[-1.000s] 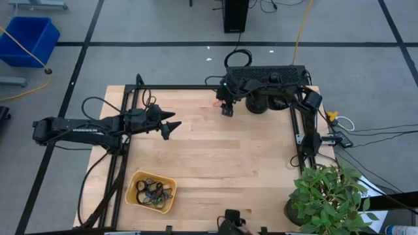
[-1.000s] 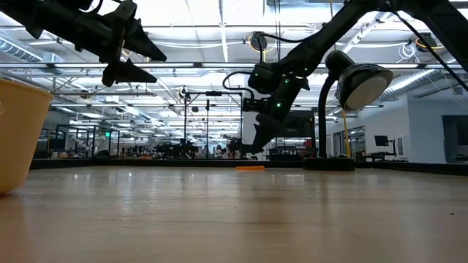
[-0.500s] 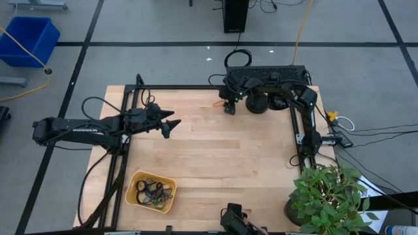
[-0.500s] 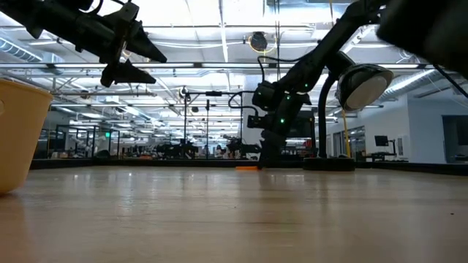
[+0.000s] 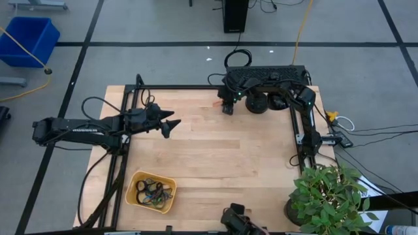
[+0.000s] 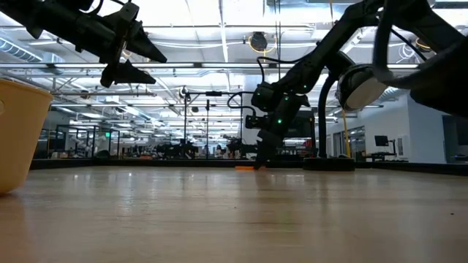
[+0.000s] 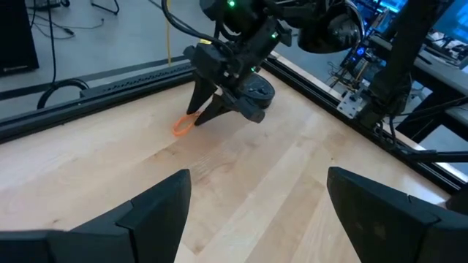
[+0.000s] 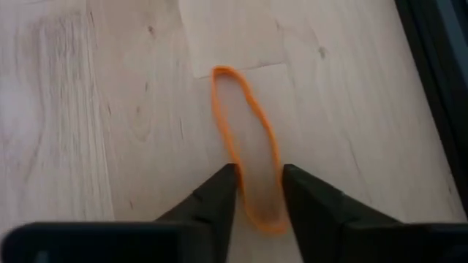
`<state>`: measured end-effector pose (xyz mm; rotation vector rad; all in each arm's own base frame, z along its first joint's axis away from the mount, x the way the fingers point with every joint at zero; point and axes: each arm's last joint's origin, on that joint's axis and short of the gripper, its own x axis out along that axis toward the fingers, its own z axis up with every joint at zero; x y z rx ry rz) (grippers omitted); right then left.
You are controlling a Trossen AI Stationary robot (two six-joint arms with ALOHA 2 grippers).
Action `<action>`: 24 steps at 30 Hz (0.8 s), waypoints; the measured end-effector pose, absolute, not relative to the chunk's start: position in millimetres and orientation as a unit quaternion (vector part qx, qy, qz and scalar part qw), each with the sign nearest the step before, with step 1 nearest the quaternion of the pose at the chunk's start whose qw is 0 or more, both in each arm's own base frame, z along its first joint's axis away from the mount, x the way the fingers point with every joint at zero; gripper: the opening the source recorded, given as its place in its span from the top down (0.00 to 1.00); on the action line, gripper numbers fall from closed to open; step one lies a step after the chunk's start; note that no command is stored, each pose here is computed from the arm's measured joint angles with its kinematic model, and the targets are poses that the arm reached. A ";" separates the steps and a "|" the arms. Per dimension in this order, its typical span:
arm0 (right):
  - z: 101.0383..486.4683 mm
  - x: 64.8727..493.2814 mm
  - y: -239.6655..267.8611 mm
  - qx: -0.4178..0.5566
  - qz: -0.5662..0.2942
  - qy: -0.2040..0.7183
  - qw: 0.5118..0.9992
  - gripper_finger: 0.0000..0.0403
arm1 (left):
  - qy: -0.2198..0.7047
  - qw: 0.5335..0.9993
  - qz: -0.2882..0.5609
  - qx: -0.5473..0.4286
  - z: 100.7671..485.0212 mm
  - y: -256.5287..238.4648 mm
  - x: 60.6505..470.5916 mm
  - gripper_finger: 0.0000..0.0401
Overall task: Pick and place rubber bands into bin
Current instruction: Put the orange rubberband into the yellow bin
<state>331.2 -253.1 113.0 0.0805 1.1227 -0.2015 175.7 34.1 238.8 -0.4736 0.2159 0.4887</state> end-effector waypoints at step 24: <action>209.6 333.2 -218.8 0.008 -0.135 0.448 0.884 1.00 | 0.103 0.935 0.236 -0.243 238.9 33.8 175.9 0.19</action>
